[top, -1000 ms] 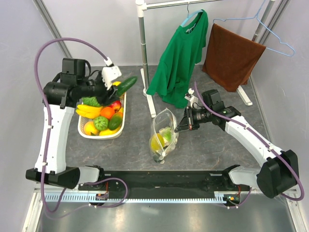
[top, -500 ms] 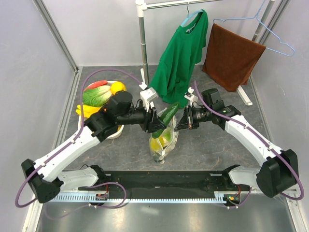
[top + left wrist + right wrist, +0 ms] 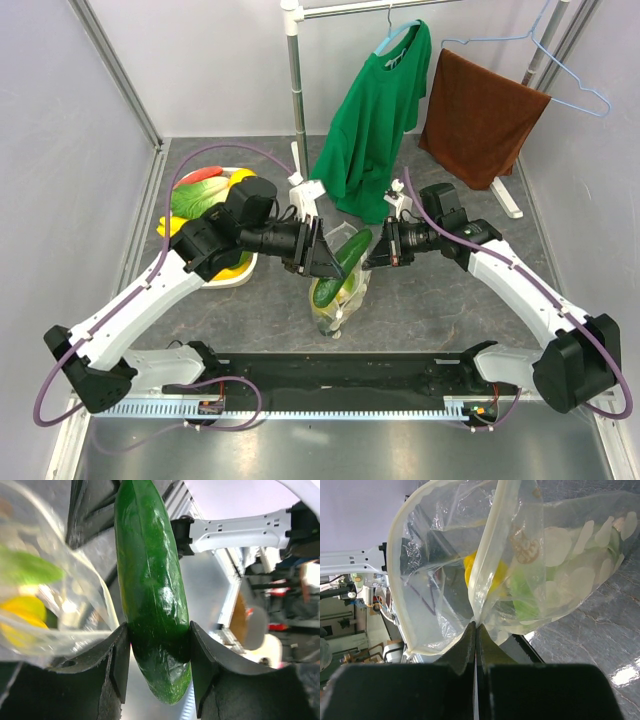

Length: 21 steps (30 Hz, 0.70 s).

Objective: Place the food in the zip-top bag and seal the zipper
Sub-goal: Place the fake vegetable in the zipper food storage bag.

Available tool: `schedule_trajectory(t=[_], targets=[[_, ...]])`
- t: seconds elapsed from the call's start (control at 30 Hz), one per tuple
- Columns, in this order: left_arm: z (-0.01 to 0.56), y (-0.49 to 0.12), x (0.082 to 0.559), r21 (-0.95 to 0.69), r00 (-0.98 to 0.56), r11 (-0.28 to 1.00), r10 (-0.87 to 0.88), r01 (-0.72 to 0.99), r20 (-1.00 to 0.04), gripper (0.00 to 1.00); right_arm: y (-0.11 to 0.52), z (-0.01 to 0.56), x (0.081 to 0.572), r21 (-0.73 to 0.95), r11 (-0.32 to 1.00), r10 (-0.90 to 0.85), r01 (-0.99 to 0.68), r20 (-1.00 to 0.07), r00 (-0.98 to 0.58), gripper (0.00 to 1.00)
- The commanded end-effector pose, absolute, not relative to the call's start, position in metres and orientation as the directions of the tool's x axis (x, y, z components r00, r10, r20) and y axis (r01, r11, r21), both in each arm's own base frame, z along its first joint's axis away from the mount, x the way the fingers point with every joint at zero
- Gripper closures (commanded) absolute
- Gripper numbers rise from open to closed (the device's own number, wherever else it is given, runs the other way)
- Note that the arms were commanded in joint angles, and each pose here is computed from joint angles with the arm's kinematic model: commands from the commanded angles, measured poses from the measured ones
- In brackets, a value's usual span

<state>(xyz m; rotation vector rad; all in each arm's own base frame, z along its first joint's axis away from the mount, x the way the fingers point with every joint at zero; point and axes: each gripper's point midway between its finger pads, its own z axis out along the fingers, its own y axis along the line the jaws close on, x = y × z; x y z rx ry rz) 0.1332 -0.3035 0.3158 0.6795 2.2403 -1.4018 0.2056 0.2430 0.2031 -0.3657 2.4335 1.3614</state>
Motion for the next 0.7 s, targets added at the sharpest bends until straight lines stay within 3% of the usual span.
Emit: schedule_trajectory(t=[0.0,0.17,0.37,0.67], targets=[[0.308,-0.293,0.125,-0.800,-0.921,0.465,0.112,0.379,-0.372,0.93,0.245,0.229,0.219,0.728,0.493,-0.050,-0.476,-0.522,-0.851,1.00],[0.289,-0.279,0.135,-0.841,-0.988,0.522,0.014,0.141,-0.156,0.91,0.241,0.231,0.223,0.692,0.512,-0.058,-0.509,-0.563,-0.824,1.00],[0.288,-0.285,0.146,-0.848,-0.997,0.529,-0.046,0.027,-0.061,0.85,0.241,0.226,0.221,0.688,0.513,-0.068,-0.513,-0.563,-0.824,1.00],[0.272,-0.295,0.152,-0.828,-0.993,0.548,-0.078,-0.120,0.092,0.83,0.249,0.234,0.212,0.666,0.477,-0.110,-0.574,-0.603,-0.790,1.00]])
